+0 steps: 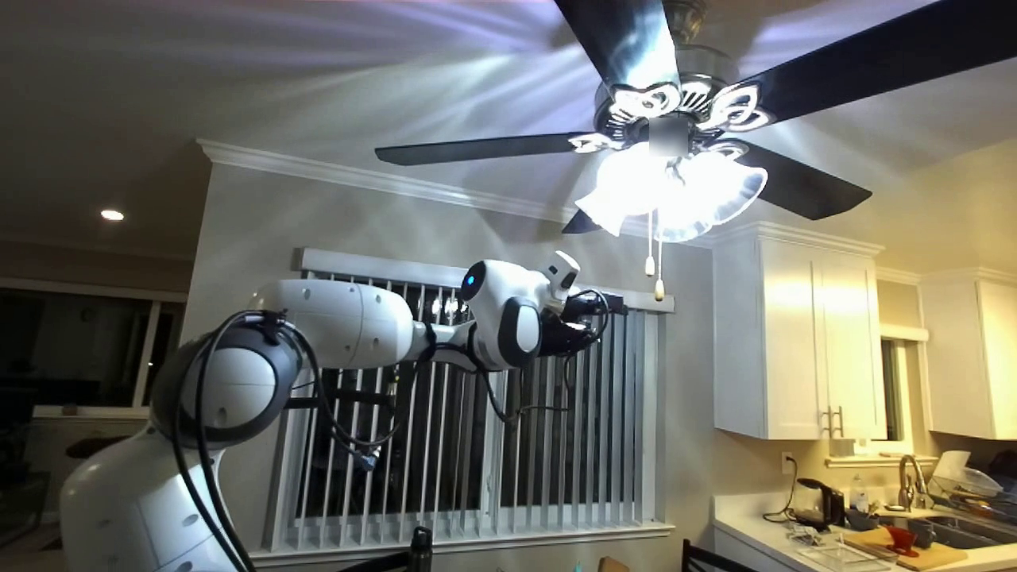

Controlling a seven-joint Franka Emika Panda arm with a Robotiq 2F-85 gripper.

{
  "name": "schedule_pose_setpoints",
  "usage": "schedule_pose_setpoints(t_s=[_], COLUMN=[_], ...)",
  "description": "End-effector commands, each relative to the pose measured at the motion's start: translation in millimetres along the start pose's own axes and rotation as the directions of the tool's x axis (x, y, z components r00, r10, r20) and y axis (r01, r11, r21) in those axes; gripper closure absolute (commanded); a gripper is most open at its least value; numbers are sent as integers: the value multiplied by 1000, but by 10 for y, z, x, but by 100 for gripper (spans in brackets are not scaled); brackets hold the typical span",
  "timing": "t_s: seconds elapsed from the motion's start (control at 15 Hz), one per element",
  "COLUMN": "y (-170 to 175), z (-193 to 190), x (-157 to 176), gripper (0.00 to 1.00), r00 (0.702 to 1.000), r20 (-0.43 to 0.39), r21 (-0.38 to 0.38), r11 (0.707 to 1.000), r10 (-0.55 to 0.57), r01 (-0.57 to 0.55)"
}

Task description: Turn off the light

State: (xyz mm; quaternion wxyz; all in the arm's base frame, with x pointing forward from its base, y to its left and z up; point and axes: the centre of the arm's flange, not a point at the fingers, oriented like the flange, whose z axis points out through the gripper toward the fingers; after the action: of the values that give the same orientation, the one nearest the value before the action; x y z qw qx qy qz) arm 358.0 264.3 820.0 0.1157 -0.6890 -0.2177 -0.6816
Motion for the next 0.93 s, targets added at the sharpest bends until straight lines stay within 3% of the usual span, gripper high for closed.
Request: schedule_pose_setpoints(t_s=[0.0,0.33,0.73,0.8,0.87], y=[243,496,519,528,534], z=[199,255,357,368,375], x=[305,542,550,545,549], gripper=[0,0,0,2,21], r00=[998,996,997,997,997], r20=[-56,-91,-75,-74,-71], r21=[-70,-133,-141,-143,-141], r11=[998,991,990,990,990], r10=[-1,-6,-14,-14,-13], r01=[-3,-6,3,4,3])
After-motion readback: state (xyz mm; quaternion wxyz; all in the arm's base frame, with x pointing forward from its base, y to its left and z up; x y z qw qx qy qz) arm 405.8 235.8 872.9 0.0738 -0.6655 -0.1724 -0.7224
